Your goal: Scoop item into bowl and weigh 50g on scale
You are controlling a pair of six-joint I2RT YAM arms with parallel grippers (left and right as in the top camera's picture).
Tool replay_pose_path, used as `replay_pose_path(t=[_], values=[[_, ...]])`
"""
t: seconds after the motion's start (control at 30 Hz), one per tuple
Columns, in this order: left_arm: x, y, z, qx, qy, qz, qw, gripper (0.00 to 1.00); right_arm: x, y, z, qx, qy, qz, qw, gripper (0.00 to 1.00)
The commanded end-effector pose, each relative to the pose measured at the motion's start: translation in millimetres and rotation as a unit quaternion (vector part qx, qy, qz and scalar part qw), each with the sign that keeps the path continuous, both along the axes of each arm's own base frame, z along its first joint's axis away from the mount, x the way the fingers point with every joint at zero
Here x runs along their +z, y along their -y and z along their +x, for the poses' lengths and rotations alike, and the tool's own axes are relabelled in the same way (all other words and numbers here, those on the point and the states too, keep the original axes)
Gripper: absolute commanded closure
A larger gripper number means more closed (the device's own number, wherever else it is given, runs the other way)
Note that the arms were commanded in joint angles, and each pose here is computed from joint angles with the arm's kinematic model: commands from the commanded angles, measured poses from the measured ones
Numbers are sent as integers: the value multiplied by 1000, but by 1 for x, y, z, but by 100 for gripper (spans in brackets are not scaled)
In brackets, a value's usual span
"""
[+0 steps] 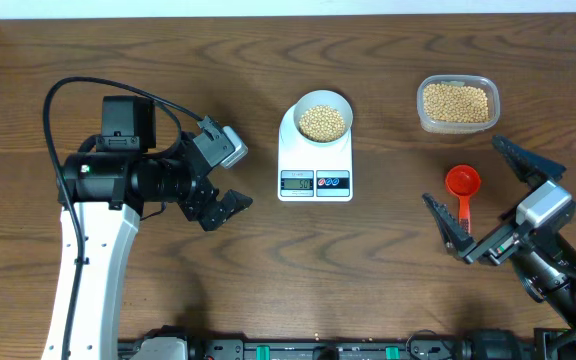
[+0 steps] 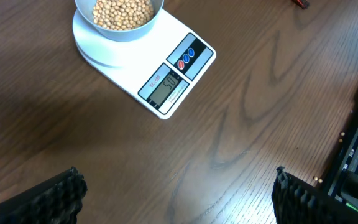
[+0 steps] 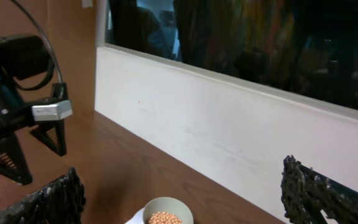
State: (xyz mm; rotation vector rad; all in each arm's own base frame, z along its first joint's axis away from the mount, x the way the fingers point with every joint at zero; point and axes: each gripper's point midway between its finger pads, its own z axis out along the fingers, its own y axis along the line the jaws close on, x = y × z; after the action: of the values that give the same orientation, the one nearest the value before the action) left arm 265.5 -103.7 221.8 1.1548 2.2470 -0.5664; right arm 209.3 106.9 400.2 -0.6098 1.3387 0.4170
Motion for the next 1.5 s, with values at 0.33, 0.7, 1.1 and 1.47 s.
replay_pose_path(t=[0.33, 0.7, 1.1, 1.47], values=[[6, 1, 1, 1, 6, -6, 1000, 2, -19, 10, -28, -38, 30, 8, 999, 1], [6, 1, 1, 1, 6, -6, 1000, 2, -11, 22, -65, -79, 89, 20, 993, 1], [6, 1, 1, 1, 6, -6, 1000, 2, -15, 20, -81, -70, 105, 23, 992, 1], [6, 1, 1, 1, 6, -6, 1000, 2, 5, 37, -77, -121, 141, 45, 982, 1]])
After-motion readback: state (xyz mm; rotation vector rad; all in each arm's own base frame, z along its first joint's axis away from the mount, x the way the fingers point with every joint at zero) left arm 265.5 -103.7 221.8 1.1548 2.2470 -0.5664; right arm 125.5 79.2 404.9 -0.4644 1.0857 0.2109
